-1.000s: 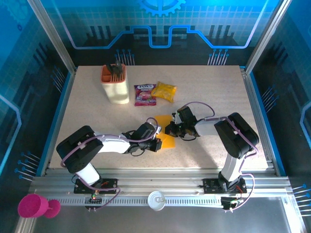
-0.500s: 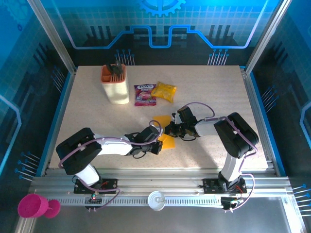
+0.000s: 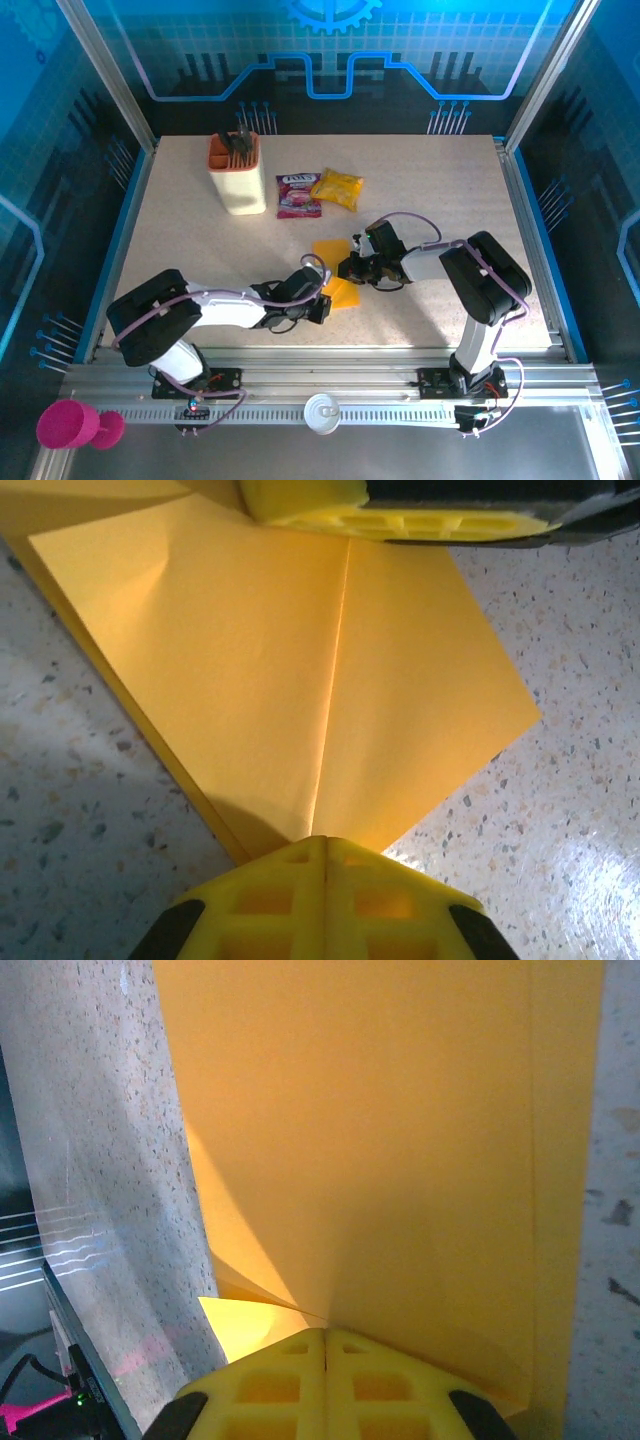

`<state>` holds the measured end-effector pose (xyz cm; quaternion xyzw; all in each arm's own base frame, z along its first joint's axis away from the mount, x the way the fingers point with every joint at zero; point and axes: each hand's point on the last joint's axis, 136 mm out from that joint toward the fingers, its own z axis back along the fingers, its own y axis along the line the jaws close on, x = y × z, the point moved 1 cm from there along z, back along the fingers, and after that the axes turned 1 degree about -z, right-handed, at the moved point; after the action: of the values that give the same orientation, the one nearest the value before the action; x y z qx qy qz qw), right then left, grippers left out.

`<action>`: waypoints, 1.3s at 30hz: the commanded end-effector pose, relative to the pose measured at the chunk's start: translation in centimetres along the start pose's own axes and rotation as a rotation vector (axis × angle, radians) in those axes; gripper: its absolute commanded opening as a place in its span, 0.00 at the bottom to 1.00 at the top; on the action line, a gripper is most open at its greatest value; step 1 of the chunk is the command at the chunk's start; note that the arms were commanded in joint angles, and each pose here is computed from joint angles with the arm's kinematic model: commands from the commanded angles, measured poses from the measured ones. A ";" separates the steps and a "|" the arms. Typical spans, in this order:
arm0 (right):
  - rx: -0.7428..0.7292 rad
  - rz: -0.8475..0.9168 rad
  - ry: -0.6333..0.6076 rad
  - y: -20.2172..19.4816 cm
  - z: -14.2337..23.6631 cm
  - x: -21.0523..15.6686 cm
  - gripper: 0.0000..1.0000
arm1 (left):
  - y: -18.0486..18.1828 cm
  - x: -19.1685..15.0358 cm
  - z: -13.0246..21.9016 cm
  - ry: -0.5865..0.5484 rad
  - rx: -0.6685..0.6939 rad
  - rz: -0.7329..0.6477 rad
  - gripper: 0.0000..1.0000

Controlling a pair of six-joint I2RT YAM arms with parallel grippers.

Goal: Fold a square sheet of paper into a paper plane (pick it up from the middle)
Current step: Fold the triangle a second time at the center of the table.

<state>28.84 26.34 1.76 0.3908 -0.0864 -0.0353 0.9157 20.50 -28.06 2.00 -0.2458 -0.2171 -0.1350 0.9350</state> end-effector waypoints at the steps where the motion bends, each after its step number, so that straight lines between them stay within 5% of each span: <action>1: -0.224 -0.123 0.040 -7.0 -0.3 -2.3 0.00 | 4.5 -8.3 0.9 0.289 0.157 0.021 0.00; 10: -0.209 -0.132 0.038 -6.8 -0.2 -2.2 0.00 | 4.0 -7.8 2.7 0.249 0.149 0.038 0.00; 19: -0.199 -0.124 0.039 -6.6 -0.1 -2.3 0.00 | 1.2 2.4 4.4 0.003 -0.022 0.115 0.00; 25: -0.197 -0.127 0.040 -6.7 -0.1 -2.4 0.00 | 0.0 7.3 3.1 -0.032 -0.090 0.073 0.00; 39: -0.196 -0.128 0.043 -6.8 -0.1 -2.5 0.00 | 2.1 9.0 -0.3 -0.016 -0.041 0.068 0.00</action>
<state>28.95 26.16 1.77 0.4040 -0.0875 -0.0395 0.9097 27.95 -27.33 4.42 -0.2645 -0.1960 -0.0935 0.9396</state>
